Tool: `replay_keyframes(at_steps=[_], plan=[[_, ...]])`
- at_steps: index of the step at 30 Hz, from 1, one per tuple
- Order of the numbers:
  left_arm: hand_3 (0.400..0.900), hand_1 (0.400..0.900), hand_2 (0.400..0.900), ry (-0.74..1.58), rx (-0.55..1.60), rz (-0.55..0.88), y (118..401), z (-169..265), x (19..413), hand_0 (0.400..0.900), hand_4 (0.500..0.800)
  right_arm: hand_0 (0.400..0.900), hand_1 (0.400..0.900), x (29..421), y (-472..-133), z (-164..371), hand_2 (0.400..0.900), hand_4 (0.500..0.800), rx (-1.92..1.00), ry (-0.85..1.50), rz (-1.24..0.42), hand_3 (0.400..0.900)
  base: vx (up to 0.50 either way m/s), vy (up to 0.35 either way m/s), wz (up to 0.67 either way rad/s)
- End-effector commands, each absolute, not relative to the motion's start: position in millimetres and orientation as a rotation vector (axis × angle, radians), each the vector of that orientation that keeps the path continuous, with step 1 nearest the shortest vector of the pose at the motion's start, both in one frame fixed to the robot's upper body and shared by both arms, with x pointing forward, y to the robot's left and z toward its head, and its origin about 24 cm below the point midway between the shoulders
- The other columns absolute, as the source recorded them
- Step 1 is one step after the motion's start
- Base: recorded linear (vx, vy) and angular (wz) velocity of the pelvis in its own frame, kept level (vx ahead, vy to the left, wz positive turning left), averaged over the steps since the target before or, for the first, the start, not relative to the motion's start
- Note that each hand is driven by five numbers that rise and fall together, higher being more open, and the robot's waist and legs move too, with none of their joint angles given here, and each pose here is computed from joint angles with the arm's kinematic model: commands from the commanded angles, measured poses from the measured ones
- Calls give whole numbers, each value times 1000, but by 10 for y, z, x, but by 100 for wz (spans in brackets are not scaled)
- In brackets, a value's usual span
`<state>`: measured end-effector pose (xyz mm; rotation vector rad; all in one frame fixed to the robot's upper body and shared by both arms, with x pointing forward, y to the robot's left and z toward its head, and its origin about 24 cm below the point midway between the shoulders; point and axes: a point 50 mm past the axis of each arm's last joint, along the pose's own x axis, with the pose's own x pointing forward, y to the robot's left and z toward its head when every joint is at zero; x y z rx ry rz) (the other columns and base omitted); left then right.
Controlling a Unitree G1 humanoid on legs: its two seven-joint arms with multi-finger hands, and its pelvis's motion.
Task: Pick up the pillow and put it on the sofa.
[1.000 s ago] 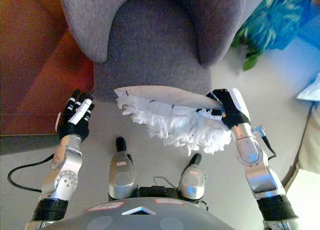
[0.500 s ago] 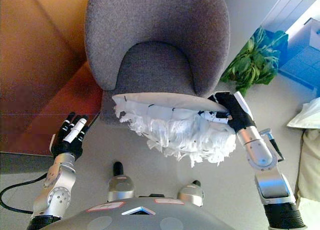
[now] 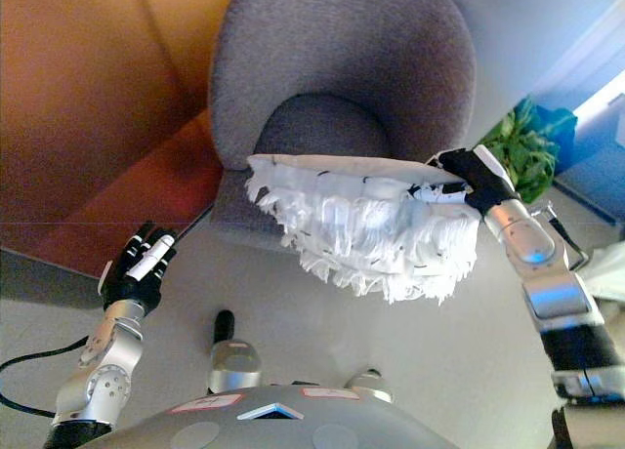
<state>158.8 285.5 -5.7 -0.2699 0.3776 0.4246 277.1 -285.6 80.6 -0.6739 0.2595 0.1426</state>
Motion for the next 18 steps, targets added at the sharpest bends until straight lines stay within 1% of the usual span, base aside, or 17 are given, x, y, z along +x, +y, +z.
replay_keyframes(at_steps=[1,3,6,7,8,10,13,18], plan=[[900,900,900,162,-184,323,2940,414,1885,900,800,400,400,3256,-3103,2106,400,500,-729,-126,-91,400,164,-164,22],[900,900,900,153,-150,291,2984,483,1903,900,800,400,400,3336,-3307,2230,400,500,-721,-73,-179,400,104,-169,23],[900,900,900,146,-115,262,3049,557,1913,900,800,400,400,3377,-3529,2330,400,500,-716,18,-260,400,83,-170,18],[900,900,900,147,-94,244,3074,595,1928,900,800,400,400,3365,-3686,2372,400,500,-715,80,-368,400,79,-184,12],[900,900,900,146,-85,235,3087,616,1939,900,800,900,900,3365,-3761,2418,900,800,-708,125,-409,900,73,-175,7],[900,900,900,139,-66,204,3081,666,1971,900,800,900,900,3343,-3916,2531,900,800,-639,173,-509,900,40,-96,0],[900,900,900,126,-54,158,3025,719,2008,900,800,900,900,3368,-3899,2735,900,800,-627,91,-622,900,9,-16,-2],[900,900,900,145,-62,105,2918,680,2014,900,800,900,900,3391,-3836,2803,900,800,-636,28,-691,900,25,44,-6]])
